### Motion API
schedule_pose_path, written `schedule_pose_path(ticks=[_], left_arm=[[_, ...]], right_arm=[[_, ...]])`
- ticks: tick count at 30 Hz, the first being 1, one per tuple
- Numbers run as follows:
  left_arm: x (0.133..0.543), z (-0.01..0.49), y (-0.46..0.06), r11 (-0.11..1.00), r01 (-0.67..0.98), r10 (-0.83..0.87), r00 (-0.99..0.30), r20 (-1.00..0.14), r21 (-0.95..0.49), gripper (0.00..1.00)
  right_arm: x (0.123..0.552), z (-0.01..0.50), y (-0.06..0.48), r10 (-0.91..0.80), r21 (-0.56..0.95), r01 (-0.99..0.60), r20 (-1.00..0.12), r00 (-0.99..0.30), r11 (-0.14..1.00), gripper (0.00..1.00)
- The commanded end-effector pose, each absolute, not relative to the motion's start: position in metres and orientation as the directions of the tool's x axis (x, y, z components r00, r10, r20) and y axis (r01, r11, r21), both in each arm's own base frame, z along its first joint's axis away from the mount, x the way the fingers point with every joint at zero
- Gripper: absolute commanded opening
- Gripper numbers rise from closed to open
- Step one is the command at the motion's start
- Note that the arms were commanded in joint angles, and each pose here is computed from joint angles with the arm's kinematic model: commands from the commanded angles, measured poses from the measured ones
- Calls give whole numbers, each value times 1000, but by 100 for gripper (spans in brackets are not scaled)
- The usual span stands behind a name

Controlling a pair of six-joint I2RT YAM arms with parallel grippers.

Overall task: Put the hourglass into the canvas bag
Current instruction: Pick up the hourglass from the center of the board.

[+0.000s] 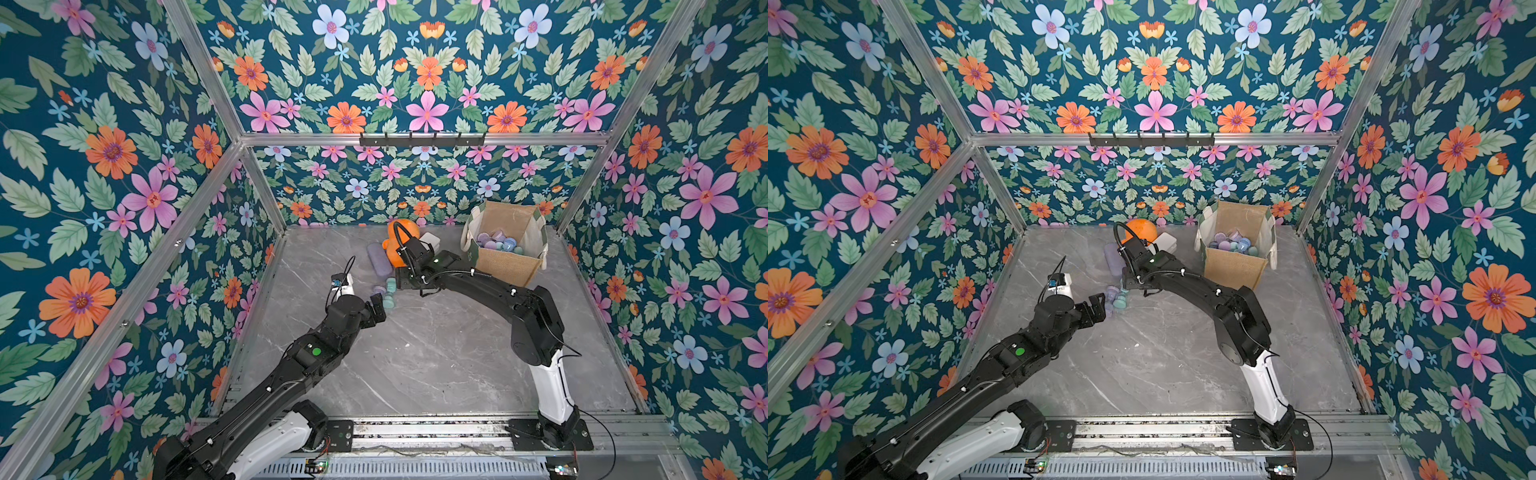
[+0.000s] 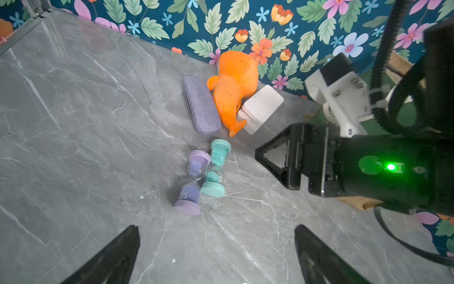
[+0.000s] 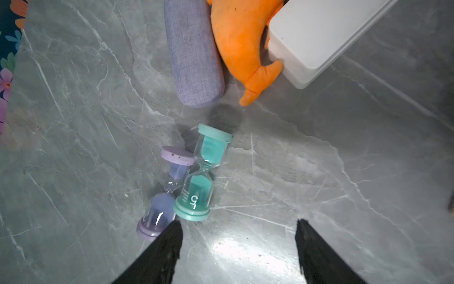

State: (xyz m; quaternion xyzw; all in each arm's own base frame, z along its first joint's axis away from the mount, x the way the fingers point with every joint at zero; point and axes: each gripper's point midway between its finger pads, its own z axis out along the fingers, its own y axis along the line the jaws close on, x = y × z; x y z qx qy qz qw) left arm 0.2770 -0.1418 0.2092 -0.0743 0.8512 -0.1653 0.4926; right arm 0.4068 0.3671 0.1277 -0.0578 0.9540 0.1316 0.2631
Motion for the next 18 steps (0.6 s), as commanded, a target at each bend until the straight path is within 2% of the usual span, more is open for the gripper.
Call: schedule_pose_path(ticks=[1,18], left_arm=[[275,208,-131,933,-11,-320,-486,-813,-361,100],[272,203,-126,932,-33,-330,-488,-808,-360,100]], right_arm=[[411,117,377,10,242,-134,-512,-859,961,74],[413,49,407,-24,235,-134,-419,-908,963,74]])
